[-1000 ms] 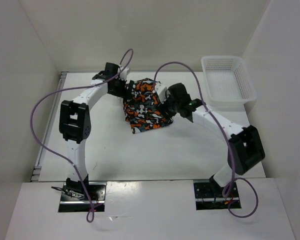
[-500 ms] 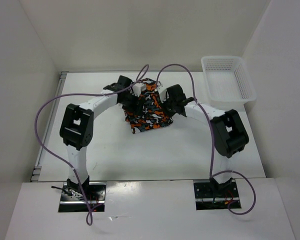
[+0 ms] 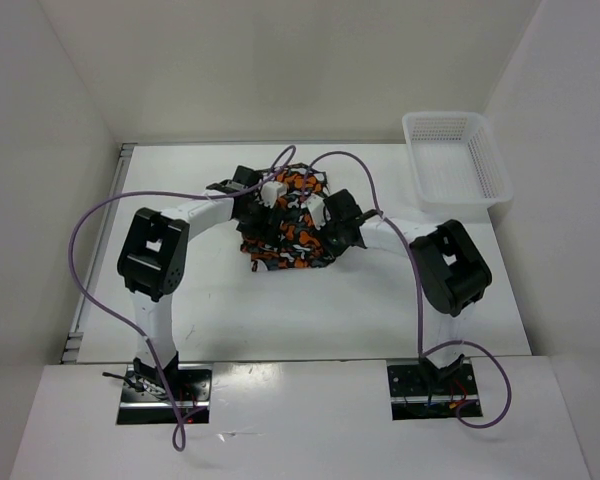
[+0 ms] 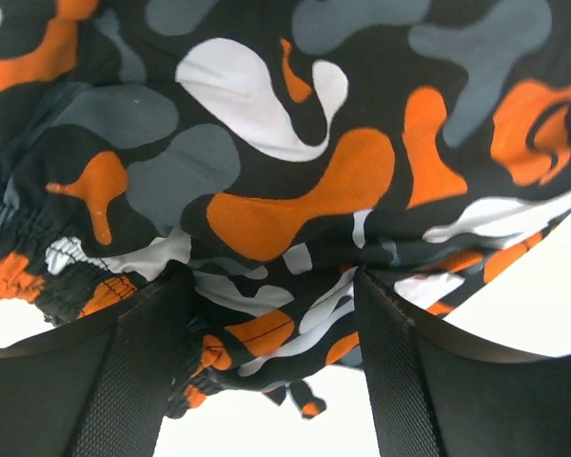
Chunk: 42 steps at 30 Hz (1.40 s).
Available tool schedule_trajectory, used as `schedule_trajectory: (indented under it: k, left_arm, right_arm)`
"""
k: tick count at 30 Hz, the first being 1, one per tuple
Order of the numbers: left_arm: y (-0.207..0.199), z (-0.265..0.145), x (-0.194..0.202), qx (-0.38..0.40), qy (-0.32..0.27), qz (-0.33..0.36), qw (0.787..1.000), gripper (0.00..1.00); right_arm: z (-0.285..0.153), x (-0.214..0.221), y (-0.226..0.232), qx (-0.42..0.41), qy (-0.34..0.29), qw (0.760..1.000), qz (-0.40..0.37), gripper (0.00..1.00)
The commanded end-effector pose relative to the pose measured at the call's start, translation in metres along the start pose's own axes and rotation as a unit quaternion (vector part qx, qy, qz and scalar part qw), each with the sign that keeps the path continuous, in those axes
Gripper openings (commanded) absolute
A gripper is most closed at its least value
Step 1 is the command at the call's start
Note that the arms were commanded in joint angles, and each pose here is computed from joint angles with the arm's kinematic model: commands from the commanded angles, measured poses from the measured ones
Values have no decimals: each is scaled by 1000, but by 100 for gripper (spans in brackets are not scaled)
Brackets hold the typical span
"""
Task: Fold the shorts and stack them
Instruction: Fold the shorts
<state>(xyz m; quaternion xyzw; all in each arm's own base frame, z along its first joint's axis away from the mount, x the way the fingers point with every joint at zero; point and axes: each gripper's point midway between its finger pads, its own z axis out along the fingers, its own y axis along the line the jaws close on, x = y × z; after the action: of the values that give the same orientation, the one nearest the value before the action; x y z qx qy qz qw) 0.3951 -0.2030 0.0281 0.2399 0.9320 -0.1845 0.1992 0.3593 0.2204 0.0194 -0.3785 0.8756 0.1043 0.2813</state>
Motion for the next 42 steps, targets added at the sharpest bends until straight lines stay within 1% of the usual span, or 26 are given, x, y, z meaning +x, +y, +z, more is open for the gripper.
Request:
schedule_trajectory:
  k: [1, 2, 6, 9, 11, 13, 14, 15, 16, 18, 19, 20, 22, 23, 25, 26, 27, 31, 32, 33, 35, 37, 38, 39, 41, 42]
  left_arm:
    - [1, 0, 53, -10, 79, -22, 997, 76]
    - [0, -4, 56, -10, 82, -23, 996, 76]
    - [-6, -11, 74, -2, 99, -29, 995, 78]
    - [-17, -21, 86, 18, 108, -35, 993, 78]
    - [-19, -26, 89, 18, 106, -34, 994, 79]
    - [-17, -26, 89, 13, 103, -32, 994, 79]
    - [-15, -26, 89, 7, 103, -32, 994, 79]
    - [-15, -26, 87, 6, 99, -30, 995, 79]
    - [-13, -26, 83, 1, 95, -28, 995, 79]
    - [-10, -24, 78, -4, 89, -26, 996, 79]
    - [-9, -24, 78, -9, 90, -25, 996, 79]
    - [-6, -25, 73, -16, 84, -23, 996, 79]
    - [-5, -29, 71, -22, 79, -21, 996, 79]
    - [-3, -30, 67, -27, 75, -19, 997, 79]
    - [-5, -35, 62, -28, 65, -16, 997, 79]
    - [-5, -36, 65, -27, 71, -18, 997, 79]
    - [-6, -40, 58, -28, 61, -15, 998, 79]
    - [-10, -53, 53, -29, 50, -12, 998, 79]
    - [-13, -56, 50, -24, 43, -10, 999, 79]
    - [-13, -55, 55, -24, 48, -12, 998, 79]
    - [-17, -57, 55, -14, 48, -12, 999, 79]
    - [-17, -57, 55, -14, 48, -12, 999, 79]
    - [-15, -58, 55, -19, 49, -12, 999, 79]
    - [-12, -56, 60, -27, 60, -15, 998, 79]
    - [-8, -55, 64, -38, 65, -15, 997, 79]
    - [-7, -55, 71, -42, 75, -18, 996, 79]
  right_arm:
    - [-12, 2, 29, -38, 0, 999, 10, 24]
    - [-15, 10, 38, -50, 8, 999, 8, 24]
    - [-27, 23, 45, -56, 15, 998, 23, 24]
    - [-35, 28, 40, -38, 19, 999, 18, 24]
    - [-42, 8, 32, -24, -5, 1000, -1, 24]
    - [-51, -19, 13, -2, -40, 999, 5, 24]
    - [-57, -50, -4, 19, -77, 997, 7, 24]
    - [-59, -67, -12, 34, -96, 995, 5, 23]
    - [-61, -97, -20, 41, -126, 991, 1, 22]
    - [-56, -117, -24, 38, -140, 989, -2, 22]
    - [-61, -142, -27, 37, -163, 986, -6, 22]
    - [-44, -142, -29, 33, -152, 988, 2, 20]
    - [-37, -161, -33, 31, -167, 985, 9, 20]
    - [-20, -157, -33, 27, -158, 987, 20, 20]
    - [-8, -160, -38, 33, -157, 987, 28, 19]
    - [-1, -160, -41, 40, -159, 986, 40, 17]
    - [11, -156, -44, 45, -152, 986, 48, 17]
    - [29, -162, -76, 98, -161, 977, 100, 13]
    - [29, -174, -81, 103, -176, 973, 106, 13]
    - [43, -168, -81, 101, -166, 974, 112, 13]
    - [53, -169, -83, 102, -165, 975, 113, 13]
    - [69, -166, -83, 97, -157, 974, 134, 13]
    - [72, -167, -90, 113, -158, 970, 144, 13]
    - [83, -155, -89, 115, -141, 971, 155, 13]
    - [84, -159, -99, 140, -140, 965, 170, 13]
    - [90, -147, -101, 151, -116, 964, 185, 13]
